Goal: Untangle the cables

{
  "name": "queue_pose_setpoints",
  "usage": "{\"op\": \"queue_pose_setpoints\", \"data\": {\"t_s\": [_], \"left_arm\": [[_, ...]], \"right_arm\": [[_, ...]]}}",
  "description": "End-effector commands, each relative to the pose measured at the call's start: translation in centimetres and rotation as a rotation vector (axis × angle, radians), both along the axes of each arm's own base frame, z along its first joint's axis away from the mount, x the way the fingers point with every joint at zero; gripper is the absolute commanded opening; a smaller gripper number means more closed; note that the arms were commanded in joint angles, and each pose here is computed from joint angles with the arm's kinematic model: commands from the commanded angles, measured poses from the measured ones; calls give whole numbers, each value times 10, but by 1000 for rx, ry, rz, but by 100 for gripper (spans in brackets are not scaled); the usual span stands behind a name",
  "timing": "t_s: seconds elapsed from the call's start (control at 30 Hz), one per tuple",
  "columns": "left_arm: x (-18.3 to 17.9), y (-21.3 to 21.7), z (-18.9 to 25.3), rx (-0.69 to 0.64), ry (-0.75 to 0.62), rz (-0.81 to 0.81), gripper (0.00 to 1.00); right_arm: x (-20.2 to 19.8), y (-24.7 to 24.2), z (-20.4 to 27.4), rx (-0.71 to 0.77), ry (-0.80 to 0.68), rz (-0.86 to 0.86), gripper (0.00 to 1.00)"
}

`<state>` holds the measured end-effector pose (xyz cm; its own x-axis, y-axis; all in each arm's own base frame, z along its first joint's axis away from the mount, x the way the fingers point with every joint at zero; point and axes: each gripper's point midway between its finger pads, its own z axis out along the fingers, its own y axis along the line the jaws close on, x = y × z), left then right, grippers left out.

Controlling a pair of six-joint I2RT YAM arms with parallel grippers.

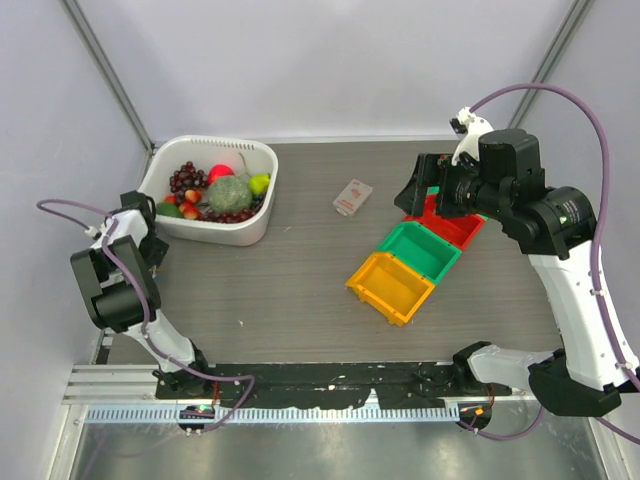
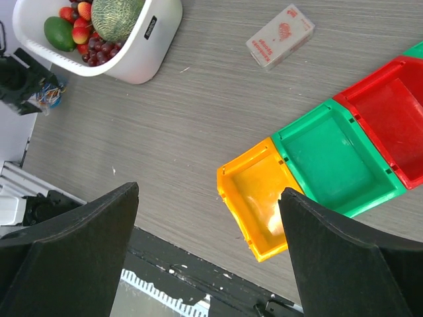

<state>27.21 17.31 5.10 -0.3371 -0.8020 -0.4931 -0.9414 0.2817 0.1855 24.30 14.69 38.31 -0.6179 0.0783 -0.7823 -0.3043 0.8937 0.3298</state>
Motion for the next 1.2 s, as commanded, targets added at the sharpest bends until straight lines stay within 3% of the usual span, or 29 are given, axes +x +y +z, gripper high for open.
{"op": "queue_pose_setpoints", "data": {"t_s": [0.0,0.17,0.23,0.43,0.57,0.67,0.7,0.8,0.87,0.97,1.07,1.13,1.17], "left_arm": [[26,-11,-2,-60,-110,-88,67],[19,-80,11,-326,-259,-236,10],[4,-118,13,-394,-284,-308,0],[-53,-275,23,-668,-375,-612,0],[-72,-341,50,-787,-507,-757,0],[-91,-371,63,-804,-504,-887,2],[-98,-380,62,-833,-487,-917,15],[-111,-401,66,-899,-466,-1041,74],[-117,-409,76,-912,-470,-1121,85],[-121,-402,86,-874,-453,-1166,85],[-116,-372,86,-712,-432,-1130,69],[-110,-356,79,-653,-471,-1011,51],[-110,-357,73,-684,-502,-960,44]], "right_arm": [[-1,14,10,46,-24,66,93],[-4,35,-14,79,74,158,92],[0,38,-34,71,134,149,92],[10,59,-95,-39,277,115,92],[9,82,-121,-84,283,119,93],[3,105,-138,-48,300,140,93],[5,111,-137,-28,278,143,93],[2,124,-156,5,285,146,93],[-6,135,-168,30,319,200,93],[-28,149,-194,70,402,295,88],[-46,164,-211,95,413,381,76],[-54,170,-227,76,422,407,59],[-55,171,-235,58,429,403,42]]}}
